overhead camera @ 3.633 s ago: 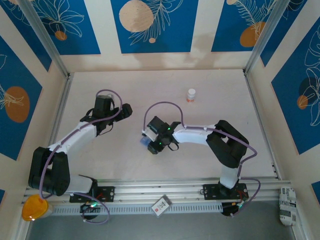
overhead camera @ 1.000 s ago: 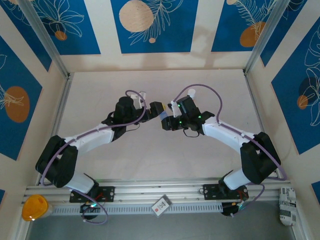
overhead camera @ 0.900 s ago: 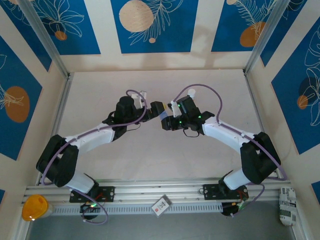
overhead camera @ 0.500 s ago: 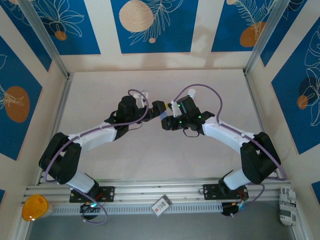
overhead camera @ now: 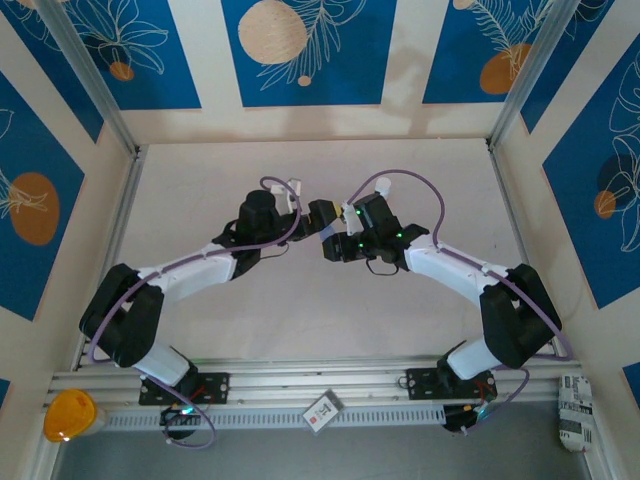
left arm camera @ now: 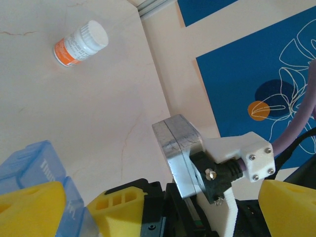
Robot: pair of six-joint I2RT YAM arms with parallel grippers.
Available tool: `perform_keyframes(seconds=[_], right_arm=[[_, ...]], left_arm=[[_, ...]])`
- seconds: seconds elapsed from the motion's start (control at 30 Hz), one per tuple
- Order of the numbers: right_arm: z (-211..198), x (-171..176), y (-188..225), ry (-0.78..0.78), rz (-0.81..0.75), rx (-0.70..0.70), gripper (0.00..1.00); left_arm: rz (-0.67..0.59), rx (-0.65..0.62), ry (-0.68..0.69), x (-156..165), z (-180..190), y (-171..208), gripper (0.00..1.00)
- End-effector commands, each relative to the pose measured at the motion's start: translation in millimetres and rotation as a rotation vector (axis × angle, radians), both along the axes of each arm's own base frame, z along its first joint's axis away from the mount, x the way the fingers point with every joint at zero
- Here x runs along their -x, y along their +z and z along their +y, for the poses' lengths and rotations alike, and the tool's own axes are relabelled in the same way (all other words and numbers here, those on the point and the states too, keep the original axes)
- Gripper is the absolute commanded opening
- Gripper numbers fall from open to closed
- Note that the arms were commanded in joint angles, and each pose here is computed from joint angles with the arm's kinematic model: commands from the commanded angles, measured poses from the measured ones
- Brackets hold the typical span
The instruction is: Sort the pills into containers
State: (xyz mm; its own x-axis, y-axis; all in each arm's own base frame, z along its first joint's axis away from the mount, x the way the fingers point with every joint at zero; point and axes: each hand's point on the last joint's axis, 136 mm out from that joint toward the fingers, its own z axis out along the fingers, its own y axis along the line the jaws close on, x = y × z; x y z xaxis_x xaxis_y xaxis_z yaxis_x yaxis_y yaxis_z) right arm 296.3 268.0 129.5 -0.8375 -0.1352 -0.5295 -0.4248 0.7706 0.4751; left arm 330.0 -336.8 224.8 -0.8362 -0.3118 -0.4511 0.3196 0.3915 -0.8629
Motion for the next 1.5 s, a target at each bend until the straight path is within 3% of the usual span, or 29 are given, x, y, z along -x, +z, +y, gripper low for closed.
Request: perform_keyframes(seconds=[0.0,0.37,0.8,1.47], right_arm=[[4.0,4.5,2.7,0.012,0.005,-0.027,0.29],[-5.8,-2.8,7.3,-0.029,-0.006,-0.029,0.29],[-4.4,-0.4,22.9,-0.023,-0.025,-0.077,0.28],[2.7,3.1,7.6,-0.007,0.003,-0.06,0.28]], left_arm=[[-0.038,0.048,-0.027,1.2,-11.1,23.1,1.0],[0.004,-0.072,0.093,0.3,14.8,-0.2,1.0],[0.035,-0.046,0.086,-3.6,8.0,-10.2,1.0],[0.012,-0.017,0.079,-4.5,3.6,3.2,1.0]])
